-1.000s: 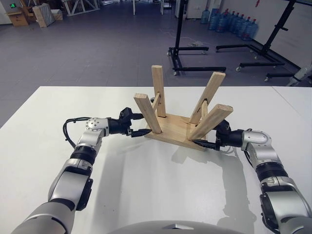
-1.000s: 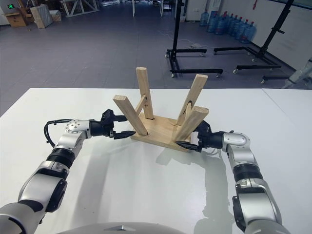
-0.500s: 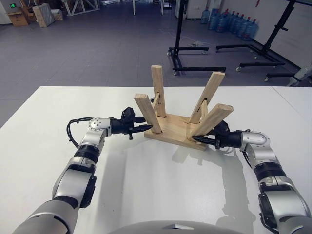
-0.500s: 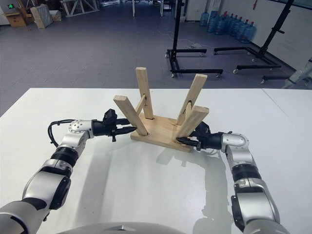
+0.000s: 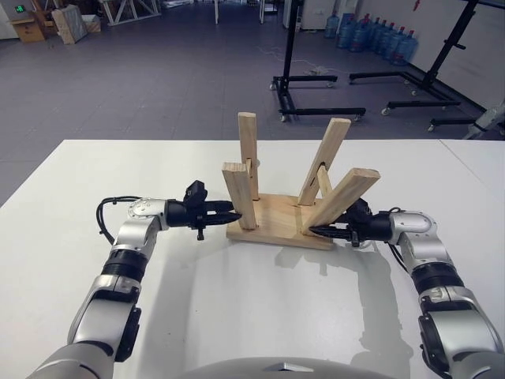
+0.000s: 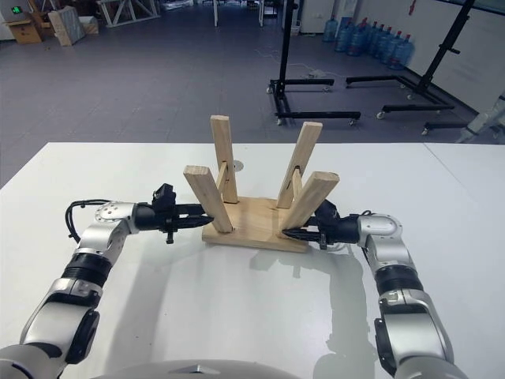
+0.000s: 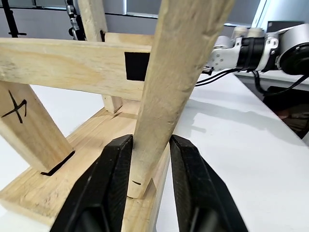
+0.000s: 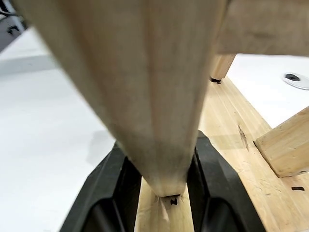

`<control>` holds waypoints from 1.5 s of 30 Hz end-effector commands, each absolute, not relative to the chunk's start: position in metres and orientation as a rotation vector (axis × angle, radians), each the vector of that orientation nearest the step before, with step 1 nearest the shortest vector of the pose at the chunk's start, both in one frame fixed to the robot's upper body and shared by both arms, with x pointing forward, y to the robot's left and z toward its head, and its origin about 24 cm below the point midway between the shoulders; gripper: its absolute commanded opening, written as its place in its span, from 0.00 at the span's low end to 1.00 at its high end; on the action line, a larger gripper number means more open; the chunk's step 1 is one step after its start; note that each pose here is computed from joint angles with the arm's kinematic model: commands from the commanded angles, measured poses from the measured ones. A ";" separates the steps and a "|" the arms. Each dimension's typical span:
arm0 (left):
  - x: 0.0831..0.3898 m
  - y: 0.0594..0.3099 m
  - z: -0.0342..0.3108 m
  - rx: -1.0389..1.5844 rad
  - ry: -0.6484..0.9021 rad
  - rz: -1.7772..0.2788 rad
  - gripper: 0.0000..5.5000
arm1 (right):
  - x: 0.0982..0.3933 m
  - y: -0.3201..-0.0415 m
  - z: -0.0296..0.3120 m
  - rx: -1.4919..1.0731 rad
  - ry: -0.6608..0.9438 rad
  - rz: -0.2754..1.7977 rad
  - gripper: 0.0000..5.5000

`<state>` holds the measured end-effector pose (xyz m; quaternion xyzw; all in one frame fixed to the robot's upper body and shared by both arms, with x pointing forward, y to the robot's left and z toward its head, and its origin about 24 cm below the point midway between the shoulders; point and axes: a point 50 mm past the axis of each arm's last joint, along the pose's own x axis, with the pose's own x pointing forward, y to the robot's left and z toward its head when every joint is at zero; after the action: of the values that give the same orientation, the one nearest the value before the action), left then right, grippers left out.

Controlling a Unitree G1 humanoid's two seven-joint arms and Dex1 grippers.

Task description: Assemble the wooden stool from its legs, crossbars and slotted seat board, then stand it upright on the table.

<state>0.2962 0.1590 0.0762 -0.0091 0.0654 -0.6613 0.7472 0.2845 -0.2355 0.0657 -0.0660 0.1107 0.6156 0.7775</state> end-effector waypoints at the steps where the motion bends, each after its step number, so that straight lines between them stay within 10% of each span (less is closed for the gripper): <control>1: 0.273 0.158 0.087 -0.158 0.158 -1.525 0.18 | 0.267 -0.234 0.075 -0.013 0.393 1.443 0.21; 8: 0.206 0.170 0.107 -0.611 0.396 -1.459 0.18 | 0.213 -0.232 0.096 0.266 0.837 1.511 0.20; 19: 0.178 0.206 0.096 -0.654 0.722 -1.237 0.17 | 0.213 -0.210 0.091 0.489 1.209 1.477 0.20; 27: 0.218 0.206 0.073 -0.553 0.768 -1.145 0.29 | 0.230 -0.195 0.079 0.545 1.217 1.478 0.19; 38: 0.264 0.226 0.088 -0.516 0.580 -1.069 0.65 | 0.248 -0.218 0.088 0.528 1.013 1.350 0.63; 45: 0.254 0.242 0.099 -0.404 0.464 -1.066 0.70 | 0.272 -0.237 0.125 0.518 0.841 1.311 0.64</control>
<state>0.2578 0.2324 0.0968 -0.2322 0.2248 -0.5070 0.7991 0.2714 -0.2270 0.1199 0.2466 0.3822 0.5950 0.6626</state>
